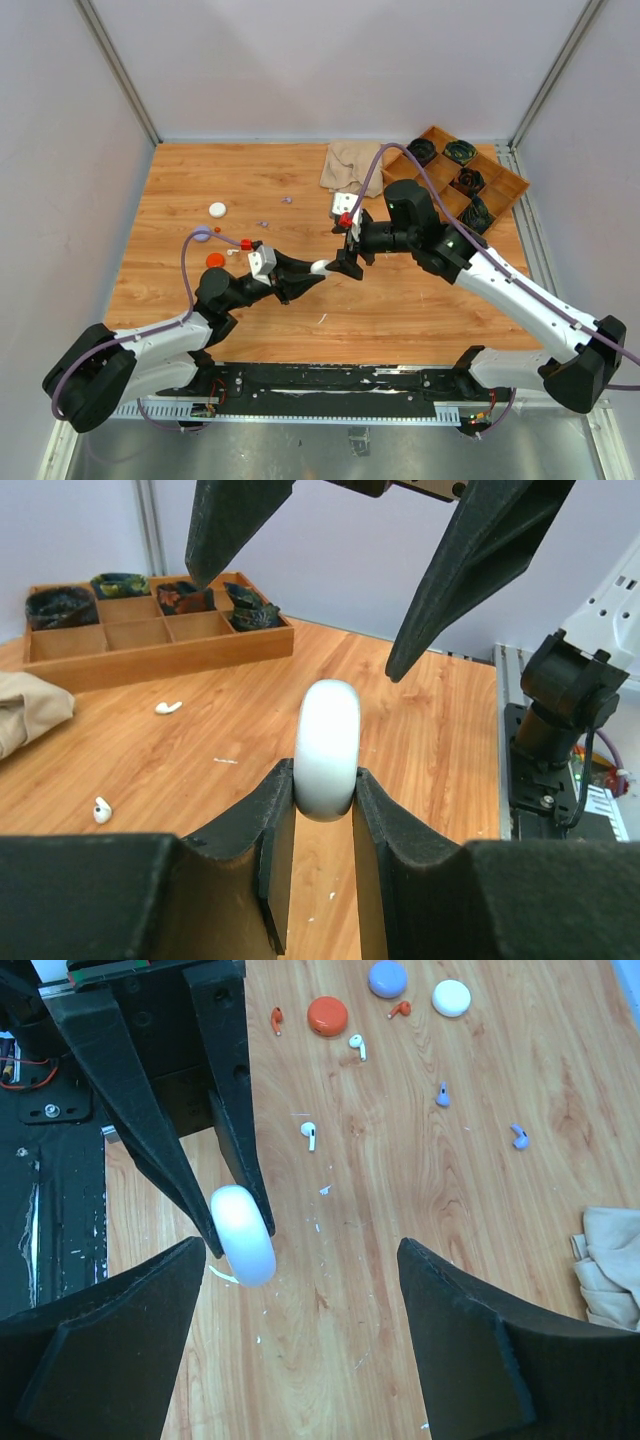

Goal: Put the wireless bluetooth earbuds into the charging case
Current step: Open the charging case.

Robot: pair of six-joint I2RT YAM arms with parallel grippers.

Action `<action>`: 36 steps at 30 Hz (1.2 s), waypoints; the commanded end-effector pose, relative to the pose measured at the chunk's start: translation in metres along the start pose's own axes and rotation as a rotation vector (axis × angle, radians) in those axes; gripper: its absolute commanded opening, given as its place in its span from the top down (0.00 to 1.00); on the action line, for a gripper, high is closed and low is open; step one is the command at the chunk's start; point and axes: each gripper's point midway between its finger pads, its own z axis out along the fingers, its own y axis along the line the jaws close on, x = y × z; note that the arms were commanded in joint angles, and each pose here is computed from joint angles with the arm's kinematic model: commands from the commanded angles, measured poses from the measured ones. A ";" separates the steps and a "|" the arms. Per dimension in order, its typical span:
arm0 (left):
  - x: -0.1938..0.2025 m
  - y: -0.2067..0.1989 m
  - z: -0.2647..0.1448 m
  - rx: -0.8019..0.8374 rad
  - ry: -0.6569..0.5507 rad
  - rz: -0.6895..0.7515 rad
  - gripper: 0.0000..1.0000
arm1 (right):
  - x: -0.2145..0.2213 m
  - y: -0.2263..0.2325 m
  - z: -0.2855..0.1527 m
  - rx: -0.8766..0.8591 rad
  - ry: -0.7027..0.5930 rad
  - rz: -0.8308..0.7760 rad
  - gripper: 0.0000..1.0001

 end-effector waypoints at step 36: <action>-0.019 -0.030 0.001 0.167 -0.037 0.048 1.00 | 0.011 -0.020 -0.002 0.118 0.057 -0.034 0.25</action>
